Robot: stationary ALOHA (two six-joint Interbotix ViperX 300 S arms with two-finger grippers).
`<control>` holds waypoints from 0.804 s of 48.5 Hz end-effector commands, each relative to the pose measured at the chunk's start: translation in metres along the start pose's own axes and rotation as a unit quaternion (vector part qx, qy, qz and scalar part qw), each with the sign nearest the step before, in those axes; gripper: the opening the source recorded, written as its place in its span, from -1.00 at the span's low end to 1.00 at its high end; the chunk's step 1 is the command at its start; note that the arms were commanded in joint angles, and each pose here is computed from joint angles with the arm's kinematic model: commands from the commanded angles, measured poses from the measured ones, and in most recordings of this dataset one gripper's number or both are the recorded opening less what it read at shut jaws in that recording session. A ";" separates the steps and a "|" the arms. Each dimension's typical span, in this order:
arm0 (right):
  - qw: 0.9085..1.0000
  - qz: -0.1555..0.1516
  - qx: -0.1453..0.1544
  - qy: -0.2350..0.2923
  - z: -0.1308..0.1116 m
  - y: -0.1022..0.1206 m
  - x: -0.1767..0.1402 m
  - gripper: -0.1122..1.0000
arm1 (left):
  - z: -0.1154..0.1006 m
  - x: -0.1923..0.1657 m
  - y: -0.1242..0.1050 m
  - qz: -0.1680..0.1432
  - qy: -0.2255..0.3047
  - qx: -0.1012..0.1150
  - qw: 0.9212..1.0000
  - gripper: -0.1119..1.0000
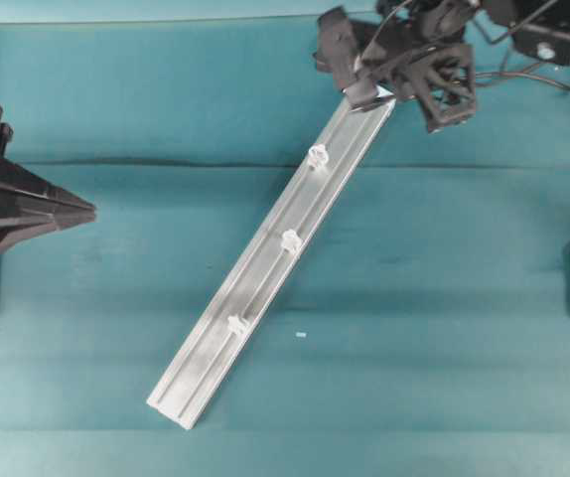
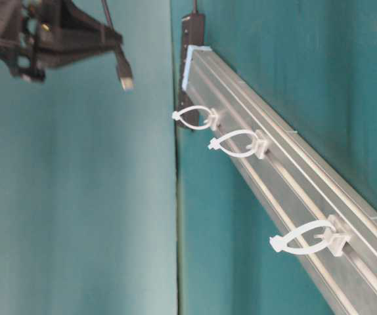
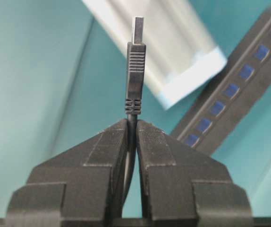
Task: Pass the USB cable through three rings with both arms.
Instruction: 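Carry the plug to the top clip and insert it through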
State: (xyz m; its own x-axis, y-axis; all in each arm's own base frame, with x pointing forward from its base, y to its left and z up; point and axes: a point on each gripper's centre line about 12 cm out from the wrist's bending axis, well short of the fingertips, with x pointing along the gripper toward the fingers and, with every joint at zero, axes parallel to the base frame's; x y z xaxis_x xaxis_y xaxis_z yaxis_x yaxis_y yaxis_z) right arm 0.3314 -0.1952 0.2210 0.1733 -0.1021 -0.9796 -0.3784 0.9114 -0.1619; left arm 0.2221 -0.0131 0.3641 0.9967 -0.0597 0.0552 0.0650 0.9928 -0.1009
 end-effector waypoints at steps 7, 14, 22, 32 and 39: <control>0.998 -0.020 -0.051 -0.012 0.001 -0.004 0.022 -0.65 | 0.013 0.003 -0.001 -0.002 -0.015 0.000 1.000 -0.82; 0.996 -0.031 -0.086 -0.017 -0.004 -0.002 0.034 -0.65 | 0.013 0.003 -0.001 -0.002 -0.014 0.000 1.000 -0.82; 0.991 -0.041 -0.125 -0.022 -0.009 0.005 0.051 -0.65 | 0.012 0.003 -0.002 -0.002 -0.011 0.000 1.000 -0.82; 0.989 -0.053 -0.134 -0.030 -0.007 0.008 0.063 -0.65 | 0.012 0.003 -0.001 -0.001 -0.009 0.000 1.000 -0.82; 0.987 -0.060 -0.141 -0.036 -0.002 0.008 0.067 -0.65 | 0.010 0.003 -0.001 0.000 -0.002 -0.001 1.000 -0.82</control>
State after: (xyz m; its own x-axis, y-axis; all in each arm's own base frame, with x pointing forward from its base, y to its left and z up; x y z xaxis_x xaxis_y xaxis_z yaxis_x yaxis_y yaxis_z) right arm 0.3331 -0.1980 0.1558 0.2831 -0.1662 -0.9446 -0.5728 0.7606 -0.3054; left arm 0.2233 -0.0132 0.3635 0.9975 -0.0593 0.0383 0.0630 0.9927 -0.1025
